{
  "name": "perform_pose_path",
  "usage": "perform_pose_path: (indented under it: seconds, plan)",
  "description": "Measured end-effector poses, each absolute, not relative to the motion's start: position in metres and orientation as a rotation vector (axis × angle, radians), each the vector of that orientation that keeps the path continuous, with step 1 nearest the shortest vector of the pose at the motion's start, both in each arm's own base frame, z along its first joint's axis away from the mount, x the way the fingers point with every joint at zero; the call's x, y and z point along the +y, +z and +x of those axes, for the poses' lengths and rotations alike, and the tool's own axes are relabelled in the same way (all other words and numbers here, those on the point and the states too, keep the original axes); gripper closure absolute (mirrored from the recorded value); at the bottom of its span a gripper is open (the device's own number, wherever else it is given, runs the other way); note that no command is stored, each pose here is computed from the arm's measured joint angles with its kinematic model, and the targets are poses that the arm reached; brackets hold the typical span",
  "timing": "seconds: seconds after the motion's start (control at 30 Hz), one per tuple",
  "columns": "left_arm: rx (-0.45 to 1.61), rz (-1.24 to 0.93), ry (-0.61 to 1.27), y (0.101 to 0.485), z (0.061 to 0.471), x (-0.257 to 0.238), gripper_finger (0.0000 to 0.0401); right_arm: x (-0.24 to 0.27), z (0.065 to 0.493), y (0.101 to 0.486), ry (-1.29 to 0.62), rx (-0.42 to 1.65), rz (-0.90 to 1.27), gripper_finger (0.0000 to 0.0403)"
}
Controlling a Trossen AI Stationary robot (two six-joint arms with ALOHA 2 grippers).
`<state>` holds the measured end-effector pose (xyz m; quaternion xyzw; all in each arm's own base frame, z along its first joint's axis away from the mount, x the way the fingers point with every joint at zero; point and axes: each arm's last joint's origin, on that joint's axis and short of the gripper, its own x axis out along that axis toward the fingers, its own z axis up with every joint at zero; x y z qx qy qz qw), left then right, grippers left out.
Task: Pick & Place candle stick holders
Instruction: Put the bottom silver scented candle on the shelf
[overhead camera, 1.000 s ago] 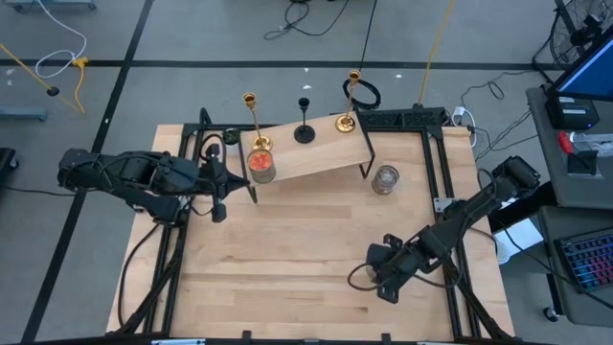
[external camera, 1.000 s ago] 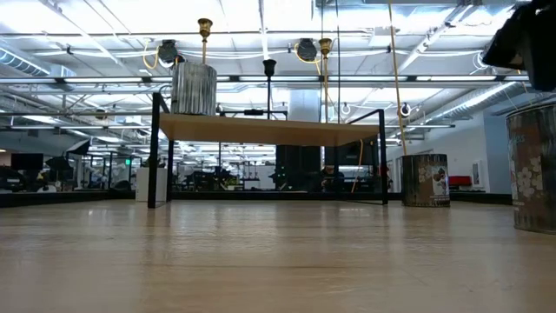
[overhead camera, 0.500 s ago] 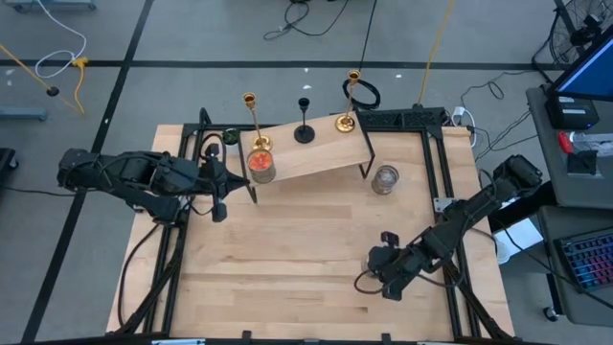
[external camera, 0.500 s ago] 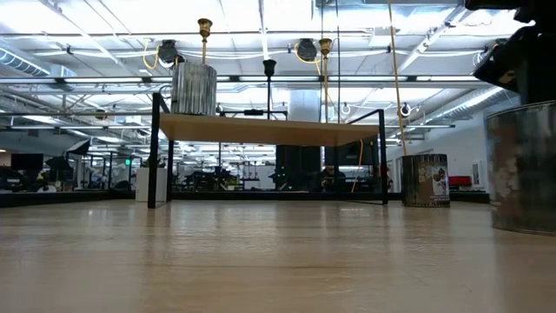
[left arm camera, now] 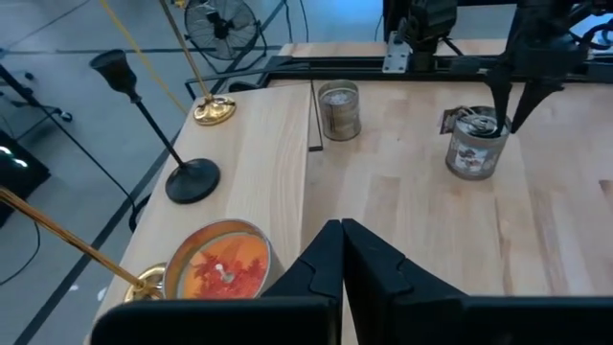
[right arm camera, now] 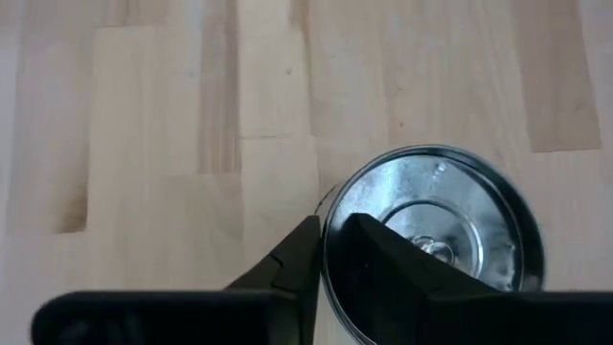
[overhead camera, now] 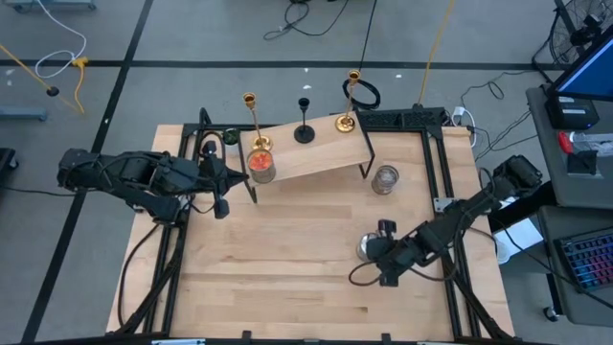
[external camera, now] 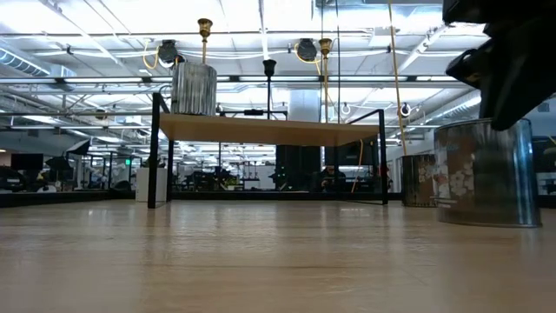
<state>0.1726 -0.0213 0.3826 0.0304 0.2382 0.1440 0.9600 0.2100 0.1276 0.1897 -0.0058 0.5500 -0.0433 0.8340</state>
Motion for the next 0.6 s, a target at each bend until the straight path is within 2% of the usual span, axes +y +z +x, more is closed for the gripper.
perform_pose_path:
  seconds: [0.2, 0.37, 0.47, 0.6]
  plan:
    - [0.483, 0.063, 0.295, 0.3826, 0.1726, -0.0212, 0.0377, 0.1233, 0.2128, 0.1893, -0.079, 1.198, 0.05, 0.0282]
    - [0.482, 0.063, 0.295, 0.3826, 0.1726, -0.0212, 0.0376, 0.123, 0.2131, 0.1894, -0.077, 1.17, -0.039, 0.0255]
    - [0.483, 0.063, 0.295, 0.3826, 0.1726, -0.0212, 0.0375, 0.1221, 0.2134, 0.1898, -0.089, 1.142, -0.117, 0.0267]
    - [0.483, 0.063, 0.295, 0.3826, 0.1726, -0.0212, 0.0375, 0.1206, 0.2139, 0.1898, -0.075, 1.138, -0.179, 0.0316]
